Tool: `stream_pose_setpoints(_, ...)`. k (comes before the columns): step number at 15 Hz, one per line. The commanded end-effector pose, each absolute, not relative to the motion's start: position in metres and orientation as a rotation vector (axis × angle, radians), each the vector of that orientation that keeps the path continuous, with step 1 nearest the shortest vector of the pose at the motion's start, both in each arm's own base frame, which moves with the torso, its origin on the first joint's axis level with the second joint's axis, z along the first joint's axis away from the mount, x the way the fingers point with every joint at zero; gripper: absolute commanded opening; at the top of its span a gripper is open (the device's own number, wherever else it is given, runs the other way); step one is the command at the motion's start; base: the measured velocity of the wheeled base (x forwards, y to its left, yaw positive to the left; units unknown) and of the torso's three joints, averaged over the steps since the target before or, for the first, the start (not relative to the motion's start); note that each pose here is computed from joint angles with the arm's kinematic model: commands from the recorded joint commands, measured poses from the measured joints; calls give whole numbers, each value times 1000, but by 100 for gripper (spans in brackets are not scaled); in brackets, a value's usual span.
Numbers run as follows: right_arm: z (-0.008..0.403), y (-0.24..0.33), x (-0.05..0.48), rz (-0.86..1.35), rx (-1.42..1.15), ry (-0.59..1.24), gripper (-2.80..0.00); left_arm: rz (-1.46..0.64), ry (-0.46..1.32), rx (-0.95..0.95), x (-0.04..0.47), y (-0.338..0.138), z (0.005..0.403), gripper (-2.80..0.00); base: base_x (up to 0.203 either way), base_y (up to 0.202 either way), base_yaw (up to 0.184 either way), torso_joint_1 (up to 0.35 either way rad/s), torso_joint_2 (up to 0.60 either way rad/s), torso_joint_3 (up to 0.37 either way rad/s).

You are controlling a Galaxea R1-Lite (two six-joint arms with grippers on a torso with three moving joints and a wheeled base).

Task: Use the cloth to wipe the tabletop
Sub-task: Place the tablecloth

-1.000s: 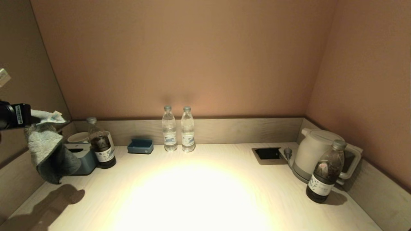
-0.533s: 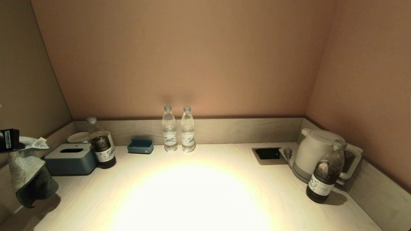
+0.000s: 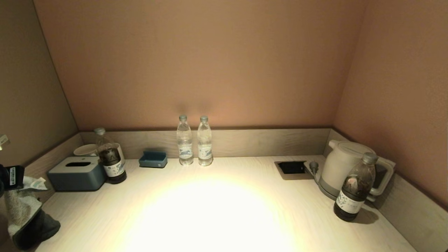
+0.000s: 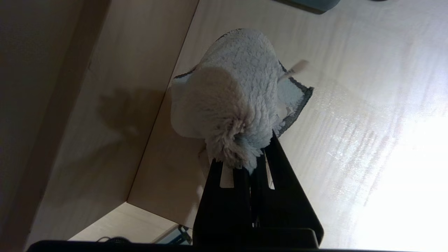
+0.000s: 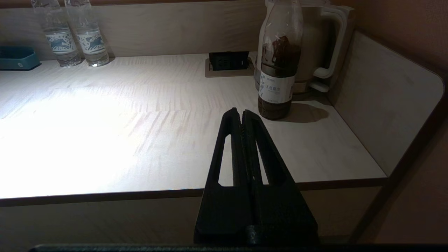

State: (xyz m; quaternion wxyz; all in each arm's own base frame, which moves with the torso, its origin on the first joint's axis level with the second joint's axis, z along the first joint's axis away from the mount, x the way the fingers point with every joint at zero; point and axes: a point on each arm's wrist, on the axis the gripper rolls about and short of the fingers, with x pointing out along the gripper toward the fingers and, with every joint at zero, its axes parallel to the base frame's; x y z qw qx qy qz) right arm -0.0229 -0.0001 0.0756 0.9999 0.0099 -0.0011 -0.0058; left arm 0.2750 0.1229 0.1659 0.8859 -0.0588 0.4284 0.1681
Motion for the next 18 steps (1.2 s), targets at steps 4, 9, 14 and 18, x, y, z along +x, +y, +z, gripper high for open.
stream_pose_setpoints(4,76,0,-23,-11,20,-2,-280,384,971,-92,285,129,136,-280,0,0,0,0,0,0)
stream_pose_setpoints(9,76,0,-23,-11,20,-2,-280,410,972,-60,295,134,119,-280,0,0,0,0,0,0)
stream_pose_setpoints(14,76,0,-23,-11,20,-2,-280,448,1036,1,296,135,106,-280,0,0,0,0,0,0)
stream_pose_setpoints(18,76,0,-23,-11,20,-2,-280,429,1085,23,298,133,94,-280,0,0,0,0,0,0)
